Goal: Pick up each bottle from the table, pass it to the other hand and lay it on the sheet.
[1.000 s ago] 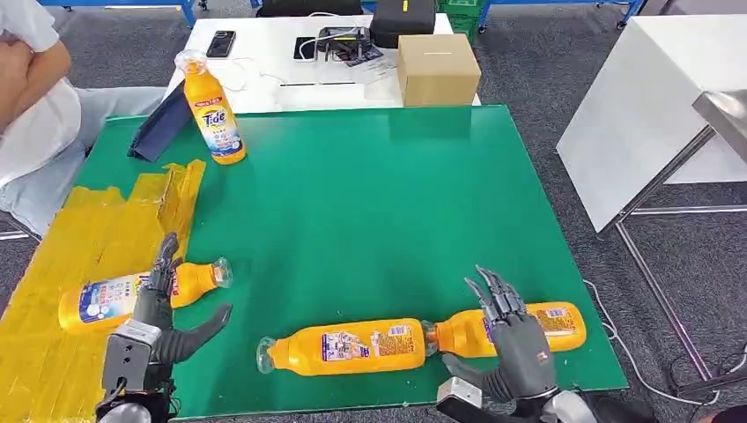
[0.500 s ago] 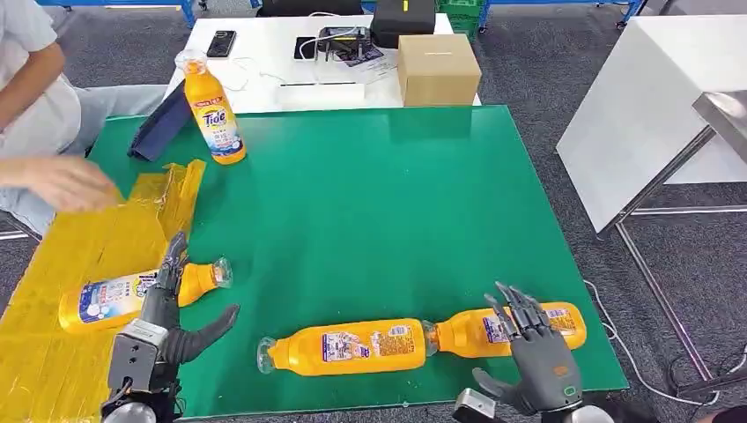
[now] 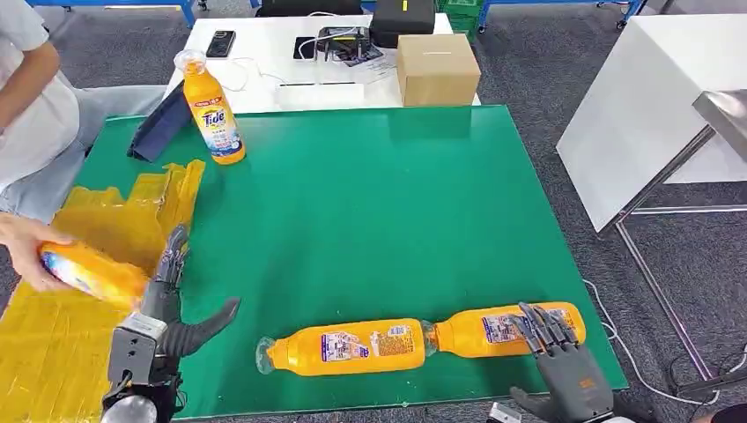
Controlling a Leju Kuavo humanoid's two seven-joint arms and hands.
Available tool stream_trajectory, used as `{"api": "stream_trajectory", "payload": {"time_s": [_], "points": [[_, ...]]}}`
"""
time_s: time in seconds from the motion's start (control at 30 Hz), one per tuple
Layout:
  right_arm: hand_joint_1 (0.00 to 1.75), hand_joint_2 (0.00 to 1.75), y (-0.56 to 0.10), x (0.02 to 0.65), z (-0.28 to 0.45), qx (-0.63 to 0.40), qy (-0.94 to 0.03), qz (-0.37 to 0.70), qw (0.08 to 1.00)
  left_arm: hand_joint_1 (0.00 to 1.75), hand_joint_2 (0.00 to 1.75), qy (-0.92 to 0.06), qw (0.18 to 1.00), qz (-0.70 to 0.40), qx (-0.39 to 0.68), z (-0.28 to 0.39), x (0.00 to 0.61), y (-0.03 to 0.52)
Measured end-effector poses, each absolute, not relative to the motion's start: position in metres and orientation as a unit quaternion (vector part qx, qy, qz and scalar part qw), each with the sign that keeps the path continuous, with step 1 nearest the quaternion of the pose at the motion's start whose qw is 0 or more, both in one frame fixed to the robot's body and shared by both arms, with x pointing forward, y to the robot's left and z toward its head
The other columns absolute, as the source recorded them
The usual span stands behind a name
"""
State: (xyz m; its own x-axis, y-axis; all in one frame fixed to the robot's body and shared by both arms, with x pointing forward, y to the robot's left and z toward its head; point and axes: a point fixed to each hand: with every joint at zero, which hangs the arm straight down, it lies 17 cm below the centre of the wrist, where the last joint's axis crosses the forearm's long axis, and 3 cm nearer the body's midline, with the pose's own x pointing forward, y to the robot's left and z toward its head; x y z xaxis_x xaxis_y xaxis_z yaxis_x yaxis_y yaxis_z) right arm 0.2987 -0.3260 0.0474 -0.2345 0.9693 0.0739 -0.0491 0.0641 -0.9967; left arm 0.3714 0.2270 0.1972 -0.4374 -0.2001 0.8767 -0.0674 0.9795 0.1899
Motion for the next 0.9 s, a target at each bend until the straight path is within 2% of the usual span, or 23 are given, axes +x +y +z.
{"api": "stream_trajectory", "payload": {"time_s": [0.9], "points": [[0.0, 1.75, -0.381, 0.324, 0.002, -0.43, -0.482, 0.578, 0.499, 0.0, 1.75, -0.844, 0.53, -0.049, 0.065, 0.197, 0.378, 0.227]]}}
